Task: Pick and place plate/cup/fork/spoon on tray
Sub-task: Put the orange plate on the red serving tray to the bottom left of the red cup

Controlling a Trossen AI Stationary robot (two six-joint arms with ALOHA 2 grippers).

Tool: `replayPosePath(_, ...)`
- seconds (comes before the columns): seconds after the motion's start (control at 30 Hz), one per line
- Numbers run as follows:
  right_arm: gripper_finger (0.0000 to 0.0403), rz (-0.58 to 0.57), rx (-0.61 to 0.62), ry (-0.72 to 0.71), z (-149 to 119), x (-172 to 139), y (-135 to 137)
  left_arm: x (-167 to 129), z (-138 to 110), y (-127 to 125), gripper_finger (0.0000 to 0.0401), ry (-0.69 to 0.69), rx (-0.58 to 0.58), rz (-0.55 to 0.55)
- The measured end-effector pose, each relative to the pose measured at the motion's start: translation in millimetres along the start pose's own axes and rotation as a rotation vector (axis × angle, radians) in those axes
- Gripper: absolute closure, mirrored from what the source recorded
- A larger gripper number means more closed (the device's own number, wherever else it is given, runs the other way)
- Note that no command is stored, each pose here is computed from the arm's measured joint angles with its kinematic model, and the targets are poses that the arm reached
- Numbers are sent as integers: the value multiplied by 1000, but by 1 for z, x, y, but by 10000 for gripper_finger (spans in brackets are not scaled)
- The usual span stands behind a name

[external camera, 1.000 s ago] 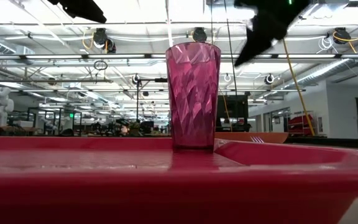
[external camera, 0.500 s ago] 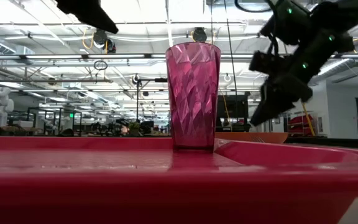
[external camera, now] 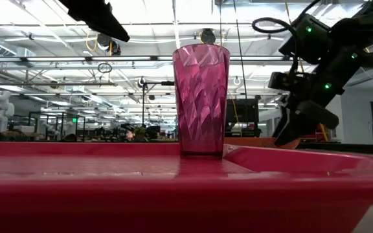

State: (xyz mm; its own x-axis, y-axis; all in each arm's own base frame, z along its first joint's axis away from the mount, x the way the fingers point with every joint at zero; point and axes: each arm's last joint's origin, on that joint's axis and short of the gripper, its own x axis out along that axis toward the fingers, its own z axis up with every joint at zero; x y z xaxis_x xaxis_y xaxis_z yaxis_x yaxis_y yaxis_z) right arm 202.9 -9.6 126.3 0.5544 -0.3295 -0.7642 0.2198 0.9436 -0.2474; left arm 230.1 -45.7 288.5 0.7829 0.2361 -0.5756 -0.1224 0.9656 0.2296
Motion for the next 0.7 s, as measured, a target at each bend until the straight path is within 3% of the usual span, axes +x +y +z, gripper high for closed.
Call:
replayPosePath(0.17,270,-1,-35,54,-9,8,-1,0,0,0,238,0,-1,-1)
replayPosePath(0.43,386,31,-58,18,-5,11,4,0,0,0,238,0,6,-1)
replayPosePath(0.7,392,-46,5,-79,38,-17,9,0,0,-1,238,0,-1,-4)
